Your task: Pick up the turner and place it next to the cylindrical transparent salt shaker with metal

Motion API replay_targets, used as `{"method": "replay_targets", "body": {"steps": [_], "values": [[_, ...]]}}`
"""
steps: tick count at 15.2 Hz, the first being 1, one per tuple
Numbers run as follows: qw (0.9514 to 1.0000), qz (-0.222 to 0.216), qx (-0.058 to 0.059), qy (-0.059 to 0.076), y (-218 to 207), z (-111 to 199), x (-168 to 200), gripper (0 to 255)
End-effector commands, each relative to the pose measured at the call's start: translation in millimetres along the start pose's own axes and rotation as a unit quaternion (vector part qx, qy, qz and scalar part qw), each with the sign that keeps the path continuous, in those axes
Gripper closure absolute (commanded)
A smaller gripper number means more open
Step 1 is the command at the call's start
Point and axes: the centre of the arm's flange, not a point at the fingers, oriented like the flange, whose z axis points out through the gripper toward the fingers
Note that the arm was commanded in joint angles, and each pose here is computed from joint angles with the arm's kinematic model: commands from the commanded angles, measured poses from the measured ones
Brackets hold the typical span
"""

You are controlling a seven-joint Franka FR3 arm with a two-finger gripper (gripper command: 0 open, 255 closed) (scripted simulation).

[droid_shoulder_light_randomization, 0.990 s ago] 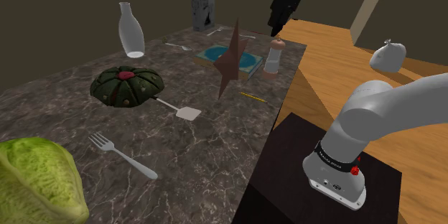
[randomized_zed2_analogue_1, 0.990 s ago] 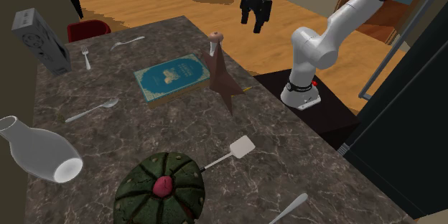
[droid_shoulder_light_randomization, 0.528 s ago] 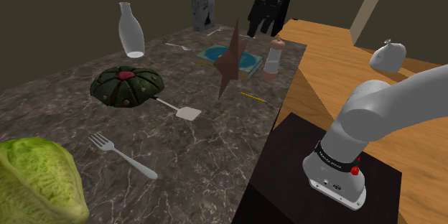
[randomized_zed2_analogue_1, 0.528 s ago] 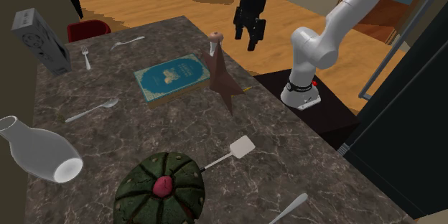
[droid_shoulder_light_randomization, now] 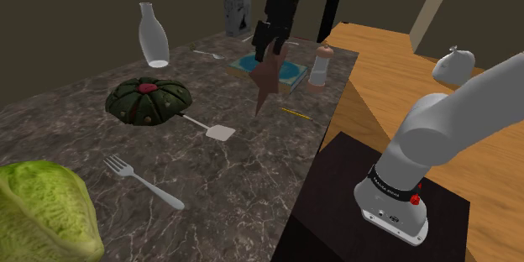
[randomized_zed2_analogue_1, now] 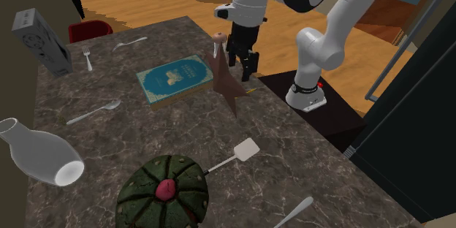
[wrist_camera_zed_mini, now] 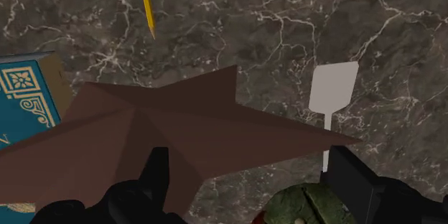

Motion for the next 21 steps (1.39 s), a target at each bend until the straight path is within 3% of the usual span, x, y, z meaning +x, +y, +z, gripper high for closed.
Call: {"method": "replay_targets", "body": {"steps": [1, 21], "values": [[1.0000, -0.005, -0.002, -0.004, -19, 17, 14, 0], [0.9976, -0.053, -0.020, -0.041, -169, 189, 137, 0]]}}
